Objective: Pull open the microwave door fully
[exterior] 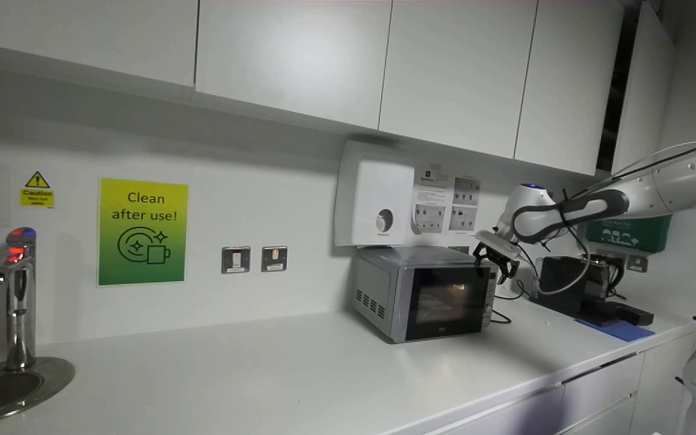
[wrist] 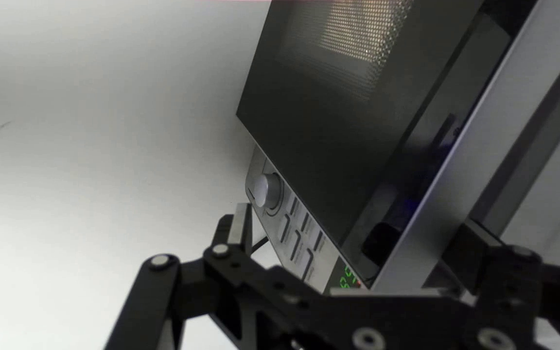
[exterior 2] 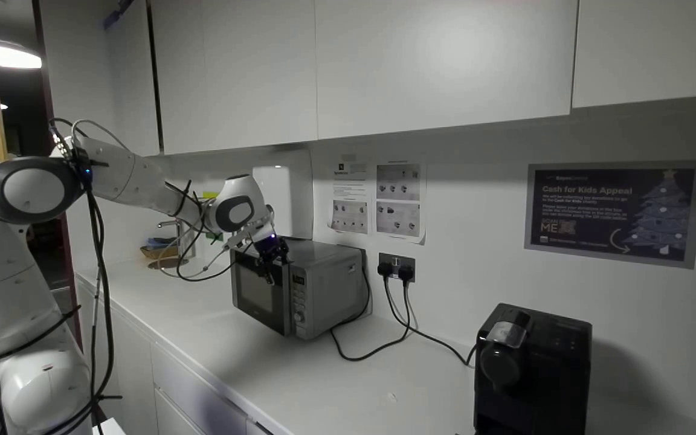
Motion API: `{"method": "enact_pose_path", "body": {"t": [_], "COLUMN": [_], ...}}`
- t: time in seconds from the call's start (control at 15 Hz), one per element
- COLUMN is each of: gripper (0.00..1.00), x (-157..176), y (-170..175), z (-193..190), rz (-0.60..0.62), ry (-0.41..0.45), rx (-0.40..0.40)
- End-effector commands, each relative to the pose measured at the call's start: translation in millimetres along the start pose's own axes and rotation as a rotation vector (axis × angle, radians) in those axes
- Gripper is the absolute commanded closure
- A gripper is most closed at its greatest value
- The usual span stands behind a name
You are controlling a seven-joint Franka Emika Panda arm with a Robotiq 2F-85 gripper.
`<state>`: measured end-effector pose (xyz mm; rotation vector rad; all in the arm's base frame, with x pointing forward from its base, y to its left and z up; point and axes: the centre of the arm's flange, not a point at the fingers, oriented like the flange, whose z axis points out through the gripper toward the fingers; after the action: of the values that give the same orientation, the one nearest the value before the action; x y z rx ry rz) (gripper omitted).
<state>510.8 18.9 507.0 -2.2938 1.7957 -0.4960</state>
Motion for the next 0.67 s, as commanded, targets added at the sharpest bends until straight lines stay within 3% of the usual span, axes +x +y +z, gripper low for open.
{"method": "enact_pose_path", "body": {"t": [0.0, 0.6], "gripper": [0.00, 0.00], "x": [1, -27], "y": [5, -2], "z": [5, -19], "rz": [0.011, 0.022], "ry": [-0.019, -0.029], "rx": [-0.011, -0.038]}}
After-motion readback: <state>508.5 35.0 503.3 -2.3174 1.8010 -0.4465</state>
